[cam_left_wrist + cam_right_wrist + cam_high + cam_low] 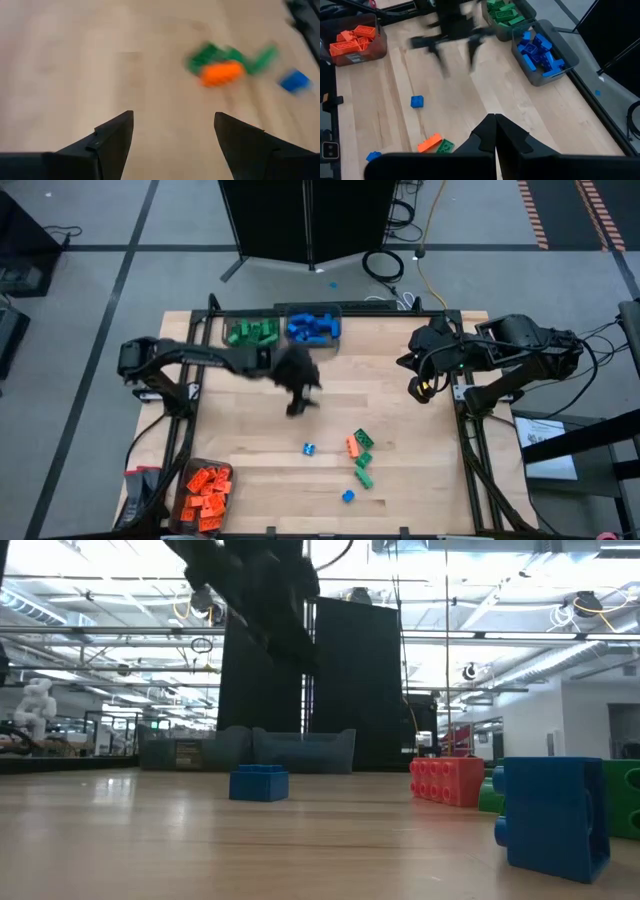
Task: Sort blocks
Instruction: Put the blue gamepiece into the top right black bin
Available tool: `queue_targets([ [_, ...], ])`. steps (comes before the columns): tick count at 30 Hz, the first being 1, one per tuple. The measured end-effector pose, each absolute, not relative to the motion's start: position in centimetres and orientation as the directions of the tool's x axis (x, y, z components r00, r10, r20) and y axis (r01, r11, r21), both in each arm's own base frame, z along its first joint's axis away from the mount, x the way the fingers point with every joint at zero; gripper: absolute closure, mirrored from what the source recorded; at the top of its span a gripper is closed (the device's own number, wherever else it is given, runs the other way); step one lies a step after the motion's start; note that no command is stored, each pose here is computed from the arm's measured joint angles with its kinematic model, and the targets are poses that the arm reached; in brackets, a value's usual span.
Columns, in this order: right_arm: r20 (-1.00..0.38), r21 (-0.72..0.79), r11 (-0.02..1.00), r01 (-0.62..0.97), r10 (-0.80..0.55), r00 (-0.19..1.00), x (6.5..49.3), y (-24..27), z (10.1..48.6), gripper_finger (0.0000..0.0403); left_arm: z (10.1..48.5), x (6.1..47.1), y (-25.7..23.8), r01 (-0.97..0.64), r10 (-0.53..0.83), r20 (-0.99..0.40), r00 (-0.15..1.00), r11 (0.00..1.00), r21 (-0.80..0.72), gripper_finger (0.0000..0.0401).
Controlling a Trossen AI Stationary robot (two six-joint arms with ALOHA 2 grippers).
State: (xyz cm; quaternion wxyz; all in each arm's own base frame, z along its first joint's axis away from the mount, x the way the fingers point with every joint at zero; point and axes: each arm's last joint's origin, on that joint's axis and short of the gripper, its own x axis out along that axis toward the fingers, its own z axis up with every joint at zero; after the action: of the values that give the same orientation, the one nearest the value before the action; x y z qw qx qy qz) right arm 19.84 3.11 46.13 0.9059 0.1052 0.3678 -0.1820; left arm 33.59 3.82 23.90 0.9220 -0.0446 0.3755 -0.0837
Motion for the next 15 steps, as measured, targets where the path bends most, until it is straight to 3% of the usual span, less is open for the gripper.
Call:
queue_targets([
  [3,-0.705,0.057,0.912,0.407,-0.252,0.663,19.8,3.1,46.1,0.0403,23.4,33.9,-0.1,0.251,-0.233,-0.694,0.681,0.965,-0.078,0.0123],
  [8,-0.706,0.059,0.913,0.404,-0.248,0.663,19.8,3.1,46.1,0.0403,21.7,33.9,-4.7,0.341,-0.19,-0.747,0.637,0.939,0.052,0.0122],
  [15,-0.706,0.063,0.912,0.406,-0.247,0.663,19.8,3.1,46.1,0.0403,19.1,33.9,-8.1,0.399,-0.228,-0.789,0.57,0.917,0.023,0.0122],
])
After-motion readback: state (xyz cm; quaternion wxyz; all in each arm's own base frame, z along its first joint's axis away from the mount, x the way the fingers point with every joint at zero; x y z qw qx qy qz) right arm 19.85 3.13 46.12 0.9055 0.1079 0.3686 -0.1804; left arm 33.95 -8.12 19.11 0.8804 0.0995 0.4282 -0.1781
